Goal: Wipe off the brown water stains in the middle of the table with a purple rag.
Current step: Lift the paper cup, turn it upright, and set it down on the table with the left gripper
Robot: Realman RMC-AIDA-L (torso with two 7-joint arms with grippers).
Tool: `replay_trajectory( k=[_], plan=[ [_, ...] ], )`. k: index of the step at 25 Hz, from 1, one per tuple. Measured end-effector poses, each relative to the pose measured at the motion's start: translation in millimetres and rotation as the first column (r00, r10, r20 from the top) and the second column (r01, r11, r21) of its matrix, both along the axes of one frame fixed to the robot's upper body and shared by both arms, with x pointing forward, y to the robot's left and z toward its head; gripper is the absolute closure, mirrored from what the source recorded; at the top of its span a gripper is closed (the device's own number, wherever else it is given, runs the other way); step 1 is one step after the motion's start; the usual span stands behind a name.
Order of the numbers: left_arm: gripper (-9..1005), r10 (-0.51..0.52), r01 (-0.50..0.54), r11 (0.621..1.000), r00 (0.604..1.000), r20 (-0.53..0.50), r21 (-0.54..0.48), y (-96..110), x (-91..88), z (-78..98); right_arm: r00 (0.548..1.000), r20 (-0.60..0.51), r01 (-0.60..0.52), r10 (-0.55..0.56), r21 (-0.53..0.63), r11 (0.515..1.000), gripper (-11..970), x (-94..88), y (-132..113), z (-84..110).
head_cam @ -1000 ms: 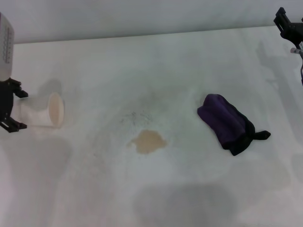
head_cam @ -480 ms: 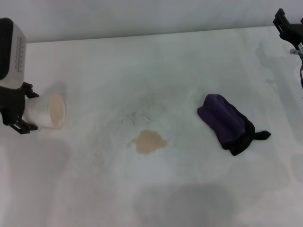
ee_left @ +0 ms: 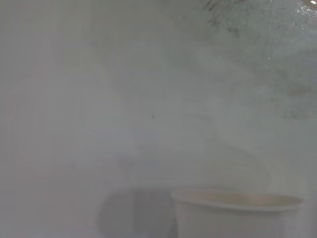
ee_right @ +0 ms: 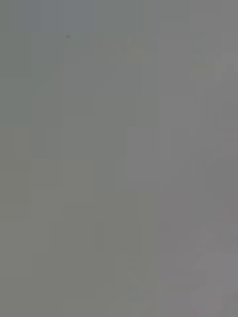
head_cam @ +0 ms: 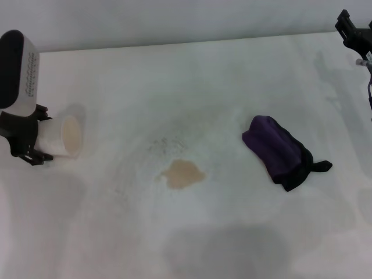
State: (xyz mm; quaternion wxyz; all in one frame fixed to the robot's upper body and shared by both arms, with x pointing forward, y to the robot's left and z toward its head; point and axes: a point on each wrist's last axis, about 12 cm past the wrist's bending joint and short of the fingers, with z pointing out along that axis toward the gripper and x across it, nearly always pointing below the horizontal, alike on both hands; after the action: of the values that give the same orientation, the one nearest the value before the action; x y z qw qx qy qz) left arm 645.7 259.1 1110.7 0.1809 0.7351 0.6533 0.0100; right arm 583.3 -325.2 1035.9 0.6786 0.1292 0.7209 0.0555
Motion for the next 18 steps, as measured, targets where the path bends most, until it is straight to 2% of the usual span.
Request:
replay_trajectory(
  k=[5, 6, 7, 10, 14, 16, 18],
  plan=[
    [229, 0.028, -0.028, 1.000, 0.999, 0.023, -0.008, 0.5, 1.8, -0.1, 1.000, 0.004, -0.002, 0.002, 0.001, 1.000, 151, 1.1, 0.7, 1.0],
    [243, 0.115, -0.112, 0.991, 0.993, 0.041, -0.068, 0.3, 5.9, 4.7, 1.000, 0.004, -0.002, 0.002, 0.001, 1.000, 151, 1.2, 0.7, 1.1],
    [253, 0.147, -0.142, 0.986, 0.988, 0.047, -0.092, 0.0, 7.9, 7.1, 1.000, 0.004, -0.002, 0.002, 0.001, 1.000, 151, 1.2, 0.6, 1.1],
    [285, 0.290, -0.268, 0.934, 0.955, 0.063, -0.237, -2.6, 16.3, 17.2, 1.000, 0.002, 0.002, -0.002, 0.008, 1.000, 151, -0.2, -0.6, 0.1],
    [301, 0.360, -0.318, 0.873, 0.932, 0.047, -0.370, -4.8, 14.7, 13.5, 1.000, 0.000, 0.002, -0.002, -0.002, 1.000, 151, -3.0, -4.6, -0.9],
    [305, 0.398, -0.347, 0.825, 0.917, 0.023, -0.446, -4.4, 11.4, 8.6, 1.000, -0.002, 0.000, 0.000, -0.007, 1.000, 151, -4.0, -5.8, -1.5],
    [308, 0.441, -0.376, 0.757, 0.898, -0.008, -0.534, -4.9, 7.9, 2.7, 1.000, -0.007, -0.001, 0.001, -0.009, 1.000, 151, -4.9, -6.4, -2.3]
  ],
)
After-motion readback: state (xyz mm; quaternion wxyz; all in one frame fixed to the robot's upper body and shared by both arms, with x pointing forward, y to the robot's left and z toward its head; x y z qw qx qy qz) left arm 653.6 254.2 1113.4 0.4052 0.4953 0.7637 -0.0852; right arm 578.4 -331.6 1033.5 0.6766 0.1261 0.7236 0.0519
